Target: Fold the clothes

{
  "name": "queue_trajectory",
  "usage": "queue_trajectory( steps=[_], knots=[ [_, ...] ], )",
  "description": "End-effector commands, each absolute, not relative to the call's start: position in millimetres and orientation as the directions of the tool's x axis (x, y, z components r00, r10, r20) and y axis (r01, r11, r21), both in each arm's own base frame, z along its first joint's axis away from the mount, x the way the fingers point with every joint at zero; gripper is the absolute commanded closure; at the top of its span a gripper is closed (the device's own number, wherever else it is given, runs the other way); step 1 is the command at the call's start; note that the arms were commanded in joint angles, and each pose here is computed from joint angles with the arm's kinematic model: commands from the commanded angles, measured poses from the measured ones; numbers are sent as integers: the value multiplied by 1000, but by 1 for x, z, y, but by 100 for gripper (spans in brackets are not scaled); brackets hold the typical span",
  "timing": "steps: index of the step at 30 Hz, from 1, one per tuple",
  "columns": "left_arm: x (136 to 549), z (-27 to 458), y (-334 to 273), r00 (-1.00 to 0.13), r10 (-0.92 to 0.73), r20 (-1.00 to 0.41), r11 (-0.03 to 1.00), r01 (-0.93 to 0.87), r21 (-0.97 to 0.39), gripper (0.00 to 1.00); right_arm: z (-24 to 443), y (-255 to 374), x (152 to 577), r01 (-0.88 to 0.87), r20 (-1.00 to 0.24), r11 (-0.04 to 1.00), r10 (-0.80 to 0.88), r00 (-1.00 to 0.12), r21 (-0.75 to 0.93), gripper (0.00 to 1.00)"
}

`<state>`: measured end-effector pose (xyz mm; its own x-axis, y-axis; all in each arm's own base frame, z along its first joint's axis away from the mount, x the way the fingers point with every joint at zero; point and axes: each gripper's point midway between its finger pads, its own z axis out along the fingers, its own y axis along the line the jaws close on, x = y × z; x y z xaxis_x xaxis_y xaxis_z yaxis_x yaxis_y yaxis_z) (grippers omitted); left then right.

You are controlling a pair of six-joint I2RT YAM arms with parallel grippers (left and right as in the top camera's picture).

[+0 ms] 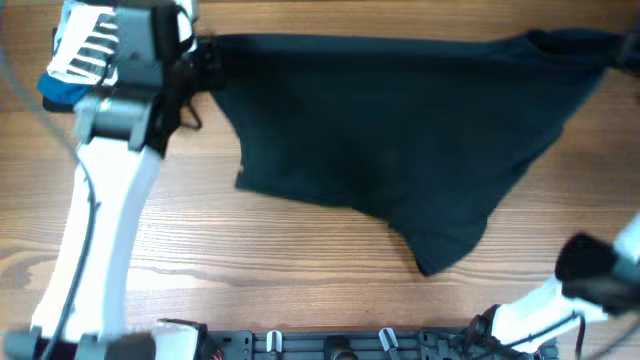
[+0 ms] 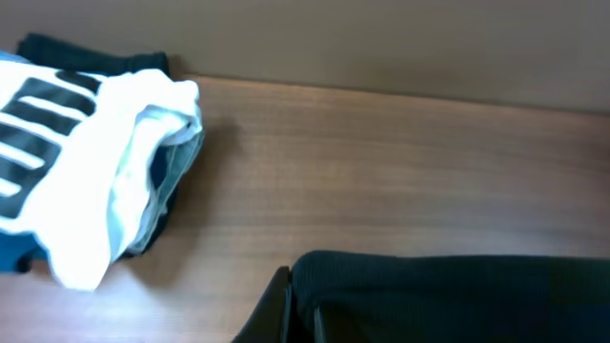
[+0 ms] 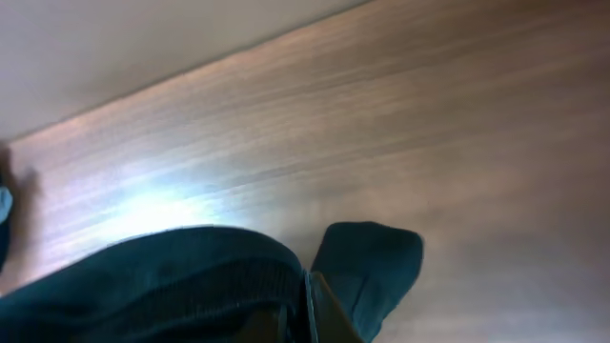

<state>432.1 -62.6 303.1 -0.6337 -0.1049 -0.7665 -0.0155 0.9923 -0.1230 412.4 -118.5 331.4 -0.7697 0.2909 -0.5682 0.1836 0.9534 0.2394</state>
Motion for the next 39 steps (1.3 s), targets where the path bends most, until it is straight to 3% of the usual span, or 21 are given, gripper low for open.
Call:
queue_trajectory(
  steps=[1, 7, 16, 24, 28, 32, 39],
  knots=[
    [480, 266, -50, -626, -134, -768, 991, -94, -97, 96, 269, -110, 473, 162, -513, 960, 261, -818, 230, 96],
    [560, 221, -44, -528, -166, -833, 986, -112, -125, 96, 184, -92, 576, 142, -567, 954, 273, -778, 265, 96],
    [624, 170, -44, -394, -184, -900, 982, -101, -157, 96, 119, -70, 631, 127, -614, 960, 259, -746, 251, 96],
    [623, 165, -41, -415, -130, -901, 991, -86, -103, 96, 135, -66, 614, 133, -582, 959, 259, -771, 252, 96],
    [607, 150, -39, -511, -120, -851, 992, -96, -83, 96, 149, -61, 588, 130, -529, 961, 244, -813, 243, 96],
    [579, 125, -37, -646, -107, -756, 993, -107, -49, 96, 127, -60, 554, 159, -393, 962, 238, -888, 222, 96],
    [545, 94, -33, -776, -95, -624, 994, -113, -10, 96, 102, -65, 512, 221, -221, 962, 253, -942, 159, 95]
  ],
)
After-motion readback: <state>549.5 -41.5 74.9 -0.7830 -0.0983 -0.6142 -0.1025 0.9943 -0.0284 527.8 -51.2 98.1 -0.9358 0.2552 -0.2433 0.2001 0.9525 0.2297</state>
